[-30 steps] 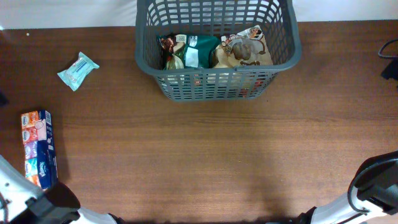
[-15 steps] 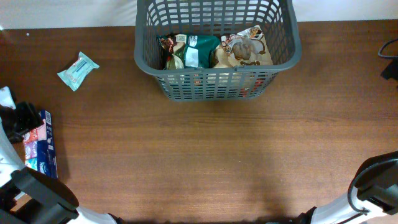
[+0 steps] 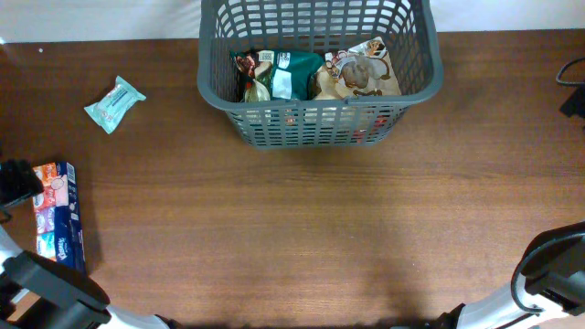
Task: Pack container
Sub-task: 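Lower the left gripper onto the Kleenex tissue pack stack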
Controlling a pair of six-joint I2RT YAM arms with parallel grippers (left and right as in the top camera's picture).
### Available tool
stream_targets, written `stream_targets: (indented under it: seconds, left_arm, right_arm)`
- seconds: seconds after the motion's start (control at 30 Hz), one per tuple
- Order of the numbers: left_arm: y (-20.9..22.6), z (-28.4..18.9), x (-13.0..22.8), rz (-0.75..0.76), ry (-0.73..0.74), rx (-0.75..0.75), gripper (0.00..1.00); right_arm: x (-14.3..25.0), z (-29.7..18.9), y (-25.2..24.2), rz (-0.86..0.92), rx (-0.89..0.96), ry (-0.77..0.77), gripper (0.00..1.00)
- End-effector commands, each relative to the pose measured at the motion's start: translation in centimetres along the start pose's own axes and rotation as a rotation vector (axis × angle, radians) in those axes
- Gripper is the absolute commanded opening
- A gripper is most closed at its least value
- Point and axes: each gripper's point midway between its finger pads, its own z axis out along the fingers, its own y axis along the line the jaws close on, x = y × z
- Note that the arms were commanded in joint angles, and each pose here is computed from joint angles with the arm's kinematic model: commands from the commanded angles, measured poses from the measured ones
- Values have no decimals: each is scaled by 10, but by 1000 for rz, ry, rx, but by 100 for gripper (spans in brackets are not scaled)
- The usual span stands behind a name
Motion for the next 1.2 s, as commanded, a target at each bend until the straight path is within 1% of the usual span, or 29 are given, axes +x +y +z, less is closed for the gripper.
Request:
stream_targets:
  seconds: [0.0, 0.17, 0.4, 0.43, 0.47, 0.5, 0.7, 1.17]
  left_arm:
    - [-2, 3, -1, 55, -4, 27, 81]
    - [-1, 13, 2, 59, 24, 34, 83]
    - [-3, 43, 13, 62, 106, 68, 84]
    - [-2, 50, 15, 62, 124, 74, 87]
    - [-2, 54, 16, 61, 132, 78, 92]
    - [-1, 58, 18, 58, 143, 81, 93]
    - [3, 82, 31, 29, 206, 115, 93]
    - [3, 114, 39, 15, 260, 149, 94]
  right_arm:
    - [-1, -5, 0, 10, -4, -13, 99]
    - [-1, -5, 0, 10, -4, -13, 99]
    - [-1, -5, 0, 10, -4, -13, 99]
    - [-1, -5, 0, 10, -4, -13, 99]
    - [-1, -5, 0, 10, -4, -13, 99]
    - [-1, -5, 0, 10, -4, -13, 99]
    - [-1, -5, 0, 10, -4, -13, 99]
    - [-1, -5, 0, 10, -4, -13, 99]
